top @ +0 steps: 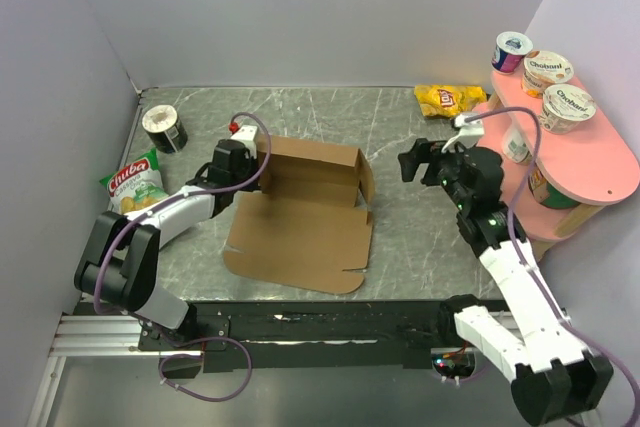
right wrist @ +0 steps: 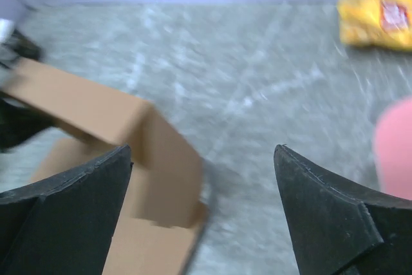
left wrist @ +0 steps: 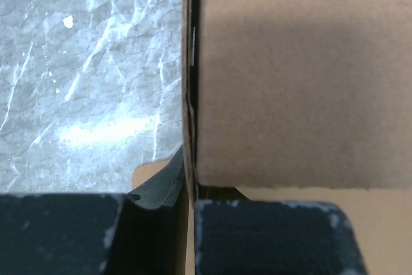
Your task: Fold the paper box
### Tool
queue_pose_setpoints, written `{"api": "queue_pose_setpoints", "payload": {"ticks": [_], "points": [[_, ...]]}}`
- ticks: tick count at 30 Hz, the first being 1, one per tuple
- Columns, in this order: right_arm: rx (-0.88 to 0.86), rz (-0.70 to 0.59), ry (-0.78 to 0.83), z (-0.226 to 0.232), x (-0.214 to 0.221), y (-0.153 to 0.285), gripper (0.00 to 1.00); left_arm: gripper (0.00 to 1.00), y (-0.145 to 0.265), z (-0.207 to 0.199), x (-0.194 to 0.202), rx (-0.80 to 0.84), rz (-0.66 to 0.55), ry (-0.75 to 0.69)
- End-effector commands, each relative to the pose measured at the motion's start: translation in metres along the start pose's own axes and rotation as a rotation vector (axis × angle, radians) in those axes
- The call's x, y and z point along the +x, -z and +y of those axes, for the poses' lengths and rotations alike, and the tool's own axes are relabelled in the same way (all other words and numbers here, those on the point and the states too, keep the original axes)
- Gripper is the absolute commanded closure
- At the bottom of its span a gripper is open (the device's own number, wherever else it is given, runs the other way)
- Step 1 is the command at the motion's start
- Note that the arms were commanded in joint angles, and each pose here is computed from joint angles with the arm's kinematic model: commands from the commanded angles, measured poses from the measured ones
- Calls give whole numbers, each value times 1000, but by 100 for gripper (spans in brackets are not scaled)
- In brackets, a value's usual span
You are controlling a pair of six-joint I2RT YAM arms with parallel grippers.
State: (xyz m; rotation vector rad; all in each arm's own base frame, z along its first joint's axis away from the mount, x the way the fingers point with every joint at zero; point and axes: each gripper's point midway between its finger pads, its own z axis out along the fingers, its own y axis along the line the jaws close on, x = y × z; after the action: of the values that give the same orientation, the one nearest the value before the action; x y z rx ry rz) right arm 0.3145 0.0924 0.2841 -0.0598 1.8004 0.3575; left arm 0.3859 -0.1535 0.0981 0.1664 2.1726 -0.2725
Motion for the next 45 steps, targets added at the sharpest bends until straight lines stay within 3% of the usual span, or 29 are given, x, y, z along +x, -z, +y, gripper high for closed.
{"api": "queue_pose_setpoints", "payload": {"ticks": [1,3,13,18,37,45], "points": [[12,178,6,-14,63,-20,8,99,11,-6,-16,66,-30,55],[-32,237,12,-9,88,-26,9,99,13,-7,-18,79,-34,65],[-337,245,223,59,122,-40,7,99,17,-6,-22,81,-34,84],[-392,175,255,74,122,-50,2,99,19,-10,-21,108,-37,75],[-301,60,350,73,125,-112,0,99,22,-24,-12,201,-36,29],[-239,-35,450,64,97,-146,1,99,17,-25,-4,209,-11,1]]}}
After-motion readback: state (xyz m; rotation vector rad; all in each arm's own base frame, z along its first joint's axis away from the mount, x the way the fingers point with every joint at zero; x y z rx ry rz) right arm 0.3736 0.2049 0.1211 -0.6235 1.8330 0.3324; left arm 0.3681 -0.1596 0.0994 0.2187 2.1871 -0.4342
